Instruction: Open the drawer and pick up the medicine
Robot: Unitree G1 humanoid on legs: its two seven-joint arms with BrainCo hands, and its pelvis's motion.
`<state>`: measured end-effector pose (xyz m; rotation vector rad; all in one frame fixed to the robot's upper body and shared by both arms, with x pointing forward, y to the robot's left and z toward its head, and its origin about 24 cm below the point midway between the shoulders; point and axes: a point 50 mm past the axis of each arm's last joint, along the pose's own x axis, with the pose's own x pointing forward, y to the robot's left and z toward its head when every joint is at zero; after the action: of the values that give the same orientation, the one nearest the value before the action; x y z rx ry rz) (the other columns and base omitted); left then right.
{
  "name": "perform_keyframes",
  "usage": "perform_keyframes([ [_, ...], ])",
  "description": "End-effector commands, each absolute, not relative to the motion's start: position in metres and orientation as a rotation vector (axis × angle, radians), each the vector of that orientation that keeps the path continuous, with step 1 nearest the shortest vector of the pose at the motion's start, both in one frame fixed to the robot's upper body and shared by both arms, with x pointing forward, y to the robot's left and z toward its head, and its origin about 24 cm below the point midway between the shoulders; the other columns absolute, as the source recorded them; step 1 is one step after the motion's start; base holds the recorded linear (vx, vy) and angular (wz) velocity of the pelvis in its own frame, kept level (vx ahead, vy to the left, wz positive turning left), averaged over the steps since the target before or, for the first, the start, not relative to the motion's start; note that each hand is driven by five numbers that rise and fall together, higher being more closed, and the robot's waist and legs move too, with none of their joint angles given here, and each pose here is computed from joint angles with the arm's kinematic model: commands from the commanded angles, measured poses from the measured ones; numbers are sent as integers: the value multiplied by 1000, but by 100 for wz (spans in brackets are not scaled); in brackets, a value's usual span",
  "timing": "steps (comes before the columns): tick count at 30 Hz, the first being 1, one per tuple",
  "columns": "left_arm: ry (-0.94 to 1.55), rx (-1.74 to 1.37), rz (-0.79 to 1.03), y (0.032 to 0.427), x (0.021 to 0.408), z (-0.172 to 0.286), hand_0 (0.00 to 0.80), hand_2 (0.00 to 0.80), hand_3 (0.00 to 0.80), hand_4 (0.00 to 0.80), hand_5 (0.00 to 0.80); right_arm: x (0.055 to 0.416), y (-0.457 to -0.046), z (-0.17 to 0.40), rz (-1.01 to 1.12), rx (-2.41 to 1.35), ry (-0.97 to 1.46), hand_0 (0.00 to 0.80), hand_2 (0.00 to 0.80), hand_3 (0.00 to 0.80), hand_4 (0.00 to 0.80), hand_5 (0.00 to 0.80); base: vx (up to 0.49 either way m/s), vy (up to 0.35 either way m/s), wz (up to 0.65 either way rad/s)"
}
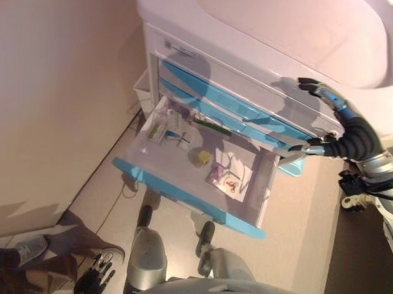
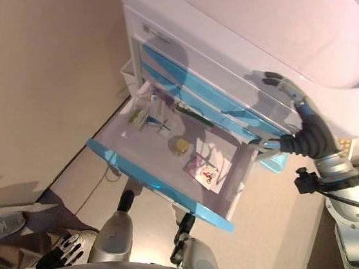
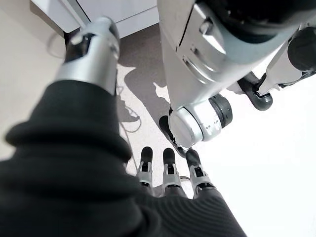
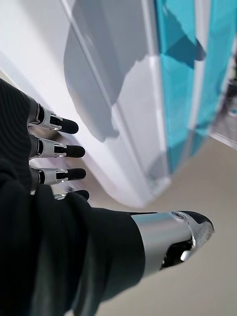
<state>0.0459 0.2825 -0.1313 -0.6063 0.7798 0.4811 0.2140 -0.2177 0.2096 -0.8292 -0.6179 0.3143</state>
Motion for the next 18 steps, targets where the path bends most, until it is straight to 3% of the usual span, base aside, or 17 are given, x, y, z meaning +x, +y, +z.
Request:
perform_keyframes([
  [1,771,-526,462,295,48,-125,0,0,0,0,0,208,-195,231,362,-911,-781,0,0,0,0,0,-6,5,11],
  [18,735,-518,421,296,71,-120,0,0,0,0,0,242,-153,175,517,-1150,-627,0,0,0,0,0,-17,2,5],
])
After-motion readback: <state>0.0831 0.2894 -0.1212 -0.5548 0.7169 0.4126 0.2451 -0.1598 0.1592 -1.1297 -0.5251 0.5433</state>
